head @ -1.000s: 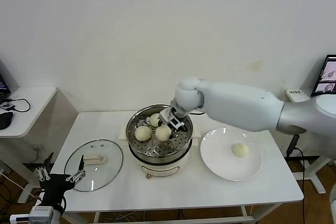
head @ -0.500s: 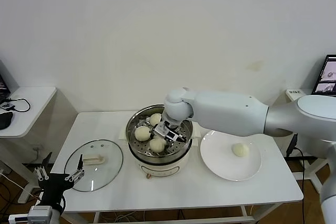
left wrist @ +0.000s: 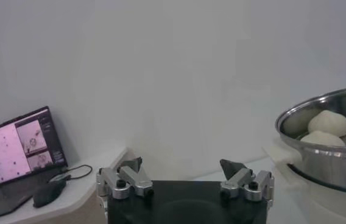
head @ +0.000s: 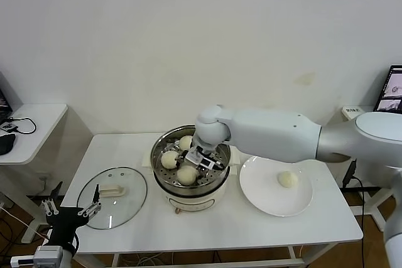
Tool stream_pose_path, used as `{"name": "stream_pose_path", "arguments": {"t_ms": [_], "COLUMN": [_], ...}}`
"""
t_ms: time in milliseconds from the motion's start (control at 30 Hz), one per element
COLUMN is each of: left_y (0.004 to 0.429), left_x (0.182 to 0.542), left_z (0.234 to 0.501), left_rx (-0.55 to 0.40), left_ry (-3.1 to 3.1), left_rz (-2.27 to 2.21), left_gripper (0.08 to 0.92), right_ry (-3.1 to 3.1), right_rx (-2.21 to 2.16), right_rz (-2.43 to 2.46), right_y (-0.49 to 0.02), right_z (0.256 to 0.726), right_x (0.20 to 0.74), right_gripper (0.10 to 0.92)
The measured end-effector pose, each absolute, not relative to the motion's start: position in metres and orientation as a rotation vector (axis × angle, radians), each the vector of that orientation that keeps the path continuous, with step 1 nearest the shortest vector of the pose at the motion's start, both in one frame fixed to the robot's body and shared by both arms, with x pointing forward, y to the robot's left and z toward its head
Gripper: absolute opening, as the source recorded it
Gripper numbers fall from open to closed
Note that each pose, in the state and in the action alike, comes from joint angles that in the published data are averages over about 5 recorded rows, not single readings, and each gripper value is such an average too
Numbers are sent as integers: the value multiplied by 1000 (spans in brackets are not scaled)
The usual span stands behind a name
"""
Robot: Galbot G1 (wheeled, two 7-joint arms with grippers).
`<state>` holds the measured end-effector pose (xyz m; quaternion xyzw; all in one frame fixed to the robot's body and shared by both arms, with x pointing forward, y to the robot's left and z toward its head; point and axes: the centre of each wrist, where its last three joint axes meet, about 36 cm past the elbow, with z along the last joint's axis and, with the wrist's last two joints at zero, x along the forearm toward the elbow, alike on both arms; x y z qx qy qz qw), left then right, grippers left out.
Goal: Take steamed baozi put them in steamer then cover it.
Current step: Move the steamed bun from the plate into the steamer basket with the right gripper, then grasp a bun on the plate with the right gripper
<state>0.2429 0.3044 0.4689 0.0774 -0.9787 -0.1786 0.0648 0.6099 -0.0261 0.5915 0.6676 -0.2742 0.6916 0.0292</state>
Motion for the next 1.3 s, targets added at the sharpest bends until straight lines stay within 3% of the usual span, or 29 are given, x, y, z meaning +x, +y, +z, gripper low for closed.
{"name": "stream_pose_path", "arguments": {"t_ms": [367, 767, 1300], "left_y": [304, 305, 302], "left_x": [248, 251, 248], "left_z": [472, 473, 473], "left_rx": [215, 190, 161], "left_ry": [-2971, -2976, -2962], "left_rz": [-546, -555, -570], "left_gripper": [823, 823, 823], "right_ry": [-1000, -1257, -1385], "right_rx": [1964, 1640, 1320], "right_rz": [2089, 1893, 1621], "right_y": [-60, -165, -324], "right_z": [632, 667, 605], "right_x": [618, 625, 616], "right_gripper": [823, 823, 823]}}
